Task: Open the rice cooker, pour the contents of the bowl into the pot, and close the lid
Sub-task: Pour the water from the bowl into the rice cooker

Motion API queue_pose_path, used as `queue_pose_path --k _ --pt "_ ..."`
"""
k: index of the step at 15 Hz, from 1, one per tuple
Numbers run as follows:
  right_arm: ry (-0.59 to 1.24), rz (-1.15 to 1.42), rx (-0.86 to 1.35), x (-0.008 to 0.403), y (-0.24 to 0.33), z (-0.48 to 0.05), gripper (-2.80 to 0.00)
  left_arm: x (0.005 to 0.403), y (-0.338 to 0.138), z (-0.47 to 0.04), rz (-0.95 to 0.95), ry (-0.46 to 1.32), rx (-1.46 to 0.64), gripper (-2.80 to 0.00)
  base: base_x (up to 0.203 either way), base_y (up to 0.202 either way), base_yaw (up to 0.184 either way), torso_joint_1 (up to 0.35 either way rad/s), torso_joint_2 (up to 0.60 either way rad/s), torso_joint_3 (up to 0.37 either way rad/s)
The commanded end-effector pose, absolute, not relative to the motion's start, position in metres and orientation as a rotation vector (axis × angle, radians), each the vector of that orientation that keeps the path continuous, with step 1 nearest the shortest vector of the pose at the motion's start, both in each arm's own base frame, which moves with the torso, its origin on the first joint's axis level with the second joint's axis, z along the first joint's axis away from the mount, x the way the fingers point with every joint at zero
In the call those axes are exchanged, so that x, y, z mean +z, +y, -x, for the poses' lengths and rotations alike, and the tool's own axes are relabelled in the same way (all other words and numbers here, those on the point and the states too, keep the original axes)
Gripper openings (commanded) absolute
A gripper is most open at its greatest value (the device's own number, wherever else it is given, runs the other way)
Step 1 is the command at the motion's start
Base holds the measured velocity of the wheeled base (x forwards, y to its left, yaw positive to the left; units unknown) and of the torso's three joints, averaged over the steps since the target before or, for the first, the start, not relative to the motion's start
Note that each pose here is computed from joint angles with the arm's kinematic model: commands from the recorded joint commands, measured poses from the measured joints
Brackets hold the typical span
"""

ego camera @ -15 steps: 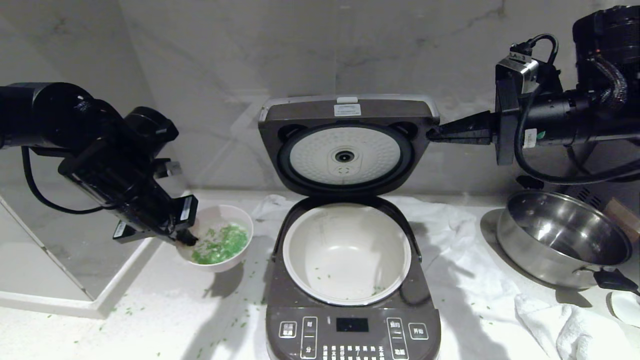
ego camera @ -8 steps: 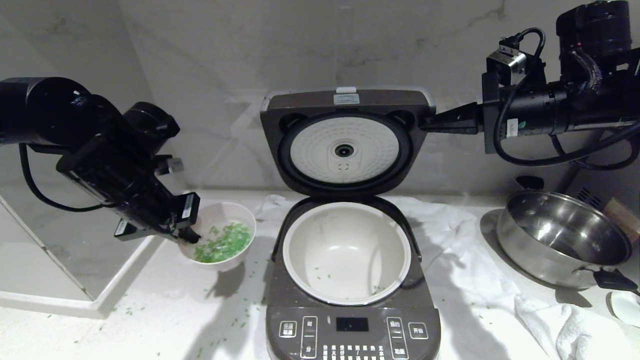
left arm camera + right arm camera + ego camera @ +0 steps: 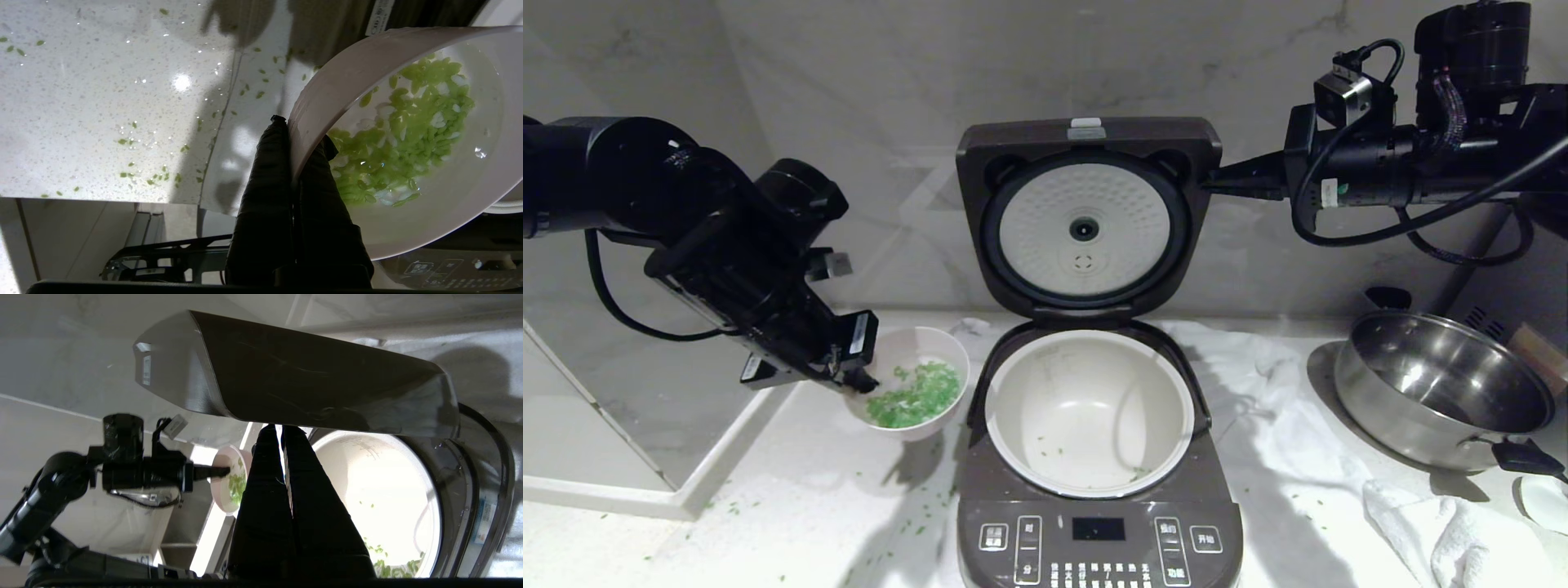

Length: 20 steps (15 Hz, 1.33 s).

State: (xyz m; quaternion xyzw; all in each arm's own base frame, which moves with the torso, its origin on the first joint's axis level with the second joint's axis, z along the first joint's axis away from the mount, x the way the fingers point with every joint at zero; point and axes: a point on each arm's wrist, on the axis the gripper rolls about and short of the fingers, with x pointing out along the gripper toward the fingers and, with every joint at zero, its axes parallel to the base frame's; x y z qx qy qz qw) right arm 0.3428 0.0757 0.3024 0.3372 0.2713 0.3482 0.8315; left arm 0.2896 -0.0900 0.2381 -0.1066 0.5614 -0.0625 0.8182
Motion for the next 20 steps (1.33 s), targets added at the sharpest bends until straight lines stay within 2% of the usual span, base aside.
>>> queue_pose_path --k 1,12,20 --pt "0.593 -0.723 0.734 0.296 0.077 -0.348 -2.80 0.237 -0.101 -0.292 0.222 1.203 -0.152 -2.80 0.000 0.000 0.000 0.000 0.00 0.000" --pt "0.595 -0.751 0.723 0.292 0.076 -0.354 -2.80 0.236 -0.156 -0.296 0.251 1.206 -0.220 -2.80 0.000 0.000 0.000 0.000 0.00 0.000" --pt "0.595 -0.751 0.723 0.292 0.076 -0.354 -2.80 0.215 -0.200 -0.314 0.297 1.175 -0.250 -2.80 0.000 0.000 0.000 0.000 0.00 0.000"
